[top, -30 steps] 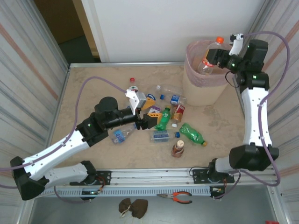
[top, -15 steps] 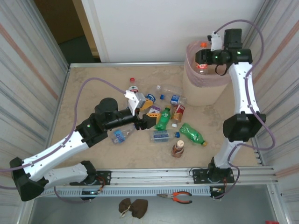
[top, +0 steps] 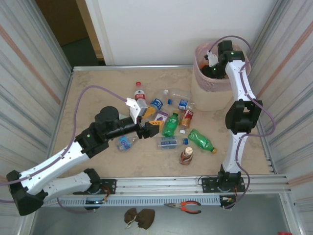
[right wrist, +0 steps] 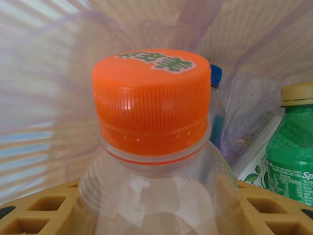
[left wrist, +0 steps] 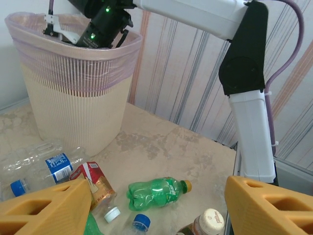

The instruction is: Put the plastic bottles in the bin

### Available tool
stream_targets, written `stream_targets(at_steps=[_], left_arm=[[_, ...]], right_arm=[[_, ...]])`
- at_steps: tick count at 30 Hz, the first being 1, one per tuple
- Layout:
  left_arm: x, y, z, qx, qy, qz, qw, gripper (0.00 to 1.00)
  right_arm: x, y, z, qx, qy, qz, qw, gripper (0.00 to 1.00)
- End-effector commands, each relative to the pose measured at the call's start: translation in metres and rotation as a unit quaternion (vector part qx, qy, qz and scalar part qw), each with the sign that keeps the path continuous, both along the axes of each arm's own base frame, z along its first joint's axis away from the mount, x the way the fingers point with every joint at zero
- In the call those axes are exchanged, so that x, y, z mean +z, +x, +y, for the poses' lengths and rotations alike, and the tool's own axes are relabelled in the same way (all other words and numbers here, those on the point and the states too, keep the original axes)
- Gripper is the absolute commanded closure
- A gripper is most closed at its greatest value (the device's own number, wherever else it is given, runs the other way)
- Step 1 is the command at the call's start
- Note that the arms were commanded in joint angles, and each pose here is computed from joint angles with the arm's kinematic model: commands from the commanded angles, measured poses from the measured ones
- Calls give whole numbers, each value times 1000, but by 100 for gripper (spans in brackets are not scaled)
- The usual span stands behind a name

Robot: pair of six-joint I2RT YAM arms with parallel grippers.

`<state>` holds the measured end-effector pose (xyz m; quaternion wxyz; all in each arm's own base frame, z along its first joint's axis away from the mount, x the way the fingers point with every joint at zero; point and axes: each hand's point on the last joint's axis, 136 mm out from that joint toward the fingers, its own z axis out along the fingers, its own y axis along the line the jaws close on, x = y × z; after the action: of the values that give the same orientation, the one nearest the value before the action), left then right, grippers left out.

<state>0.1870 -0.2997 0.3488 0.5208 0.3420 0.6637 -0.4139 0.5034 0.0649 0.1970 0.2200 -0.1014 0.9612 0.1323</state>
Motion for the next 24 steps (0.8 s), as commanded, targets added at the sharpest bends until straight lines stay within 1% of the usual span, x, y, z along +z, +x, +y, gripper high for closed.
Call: stream_targets(at_steps=[1,7,12,14,18,24], left_arm=[[4,2,9,17,-10,0,1000,27],[1,5,12,26,-3,5,1000,27],[-10,12,19,51,23,25,998,27],[-17,16,23,61,33,37,997,27],[-30,24,32,78,56,60,994,28],[-55,34,44,102,96,101,985,28]], right_arm=[[-9,-1,-4,-1,-2,20,1000,45],[-44,6,-5,-1,1,56,998,40],[-53,8,-1,0,9,67,998,28],[-51,8,0,1,10,64,998,23],[-41,6,1,1,4,55,998,15],[-9,2,-1,-2,4,23,1000,14]])
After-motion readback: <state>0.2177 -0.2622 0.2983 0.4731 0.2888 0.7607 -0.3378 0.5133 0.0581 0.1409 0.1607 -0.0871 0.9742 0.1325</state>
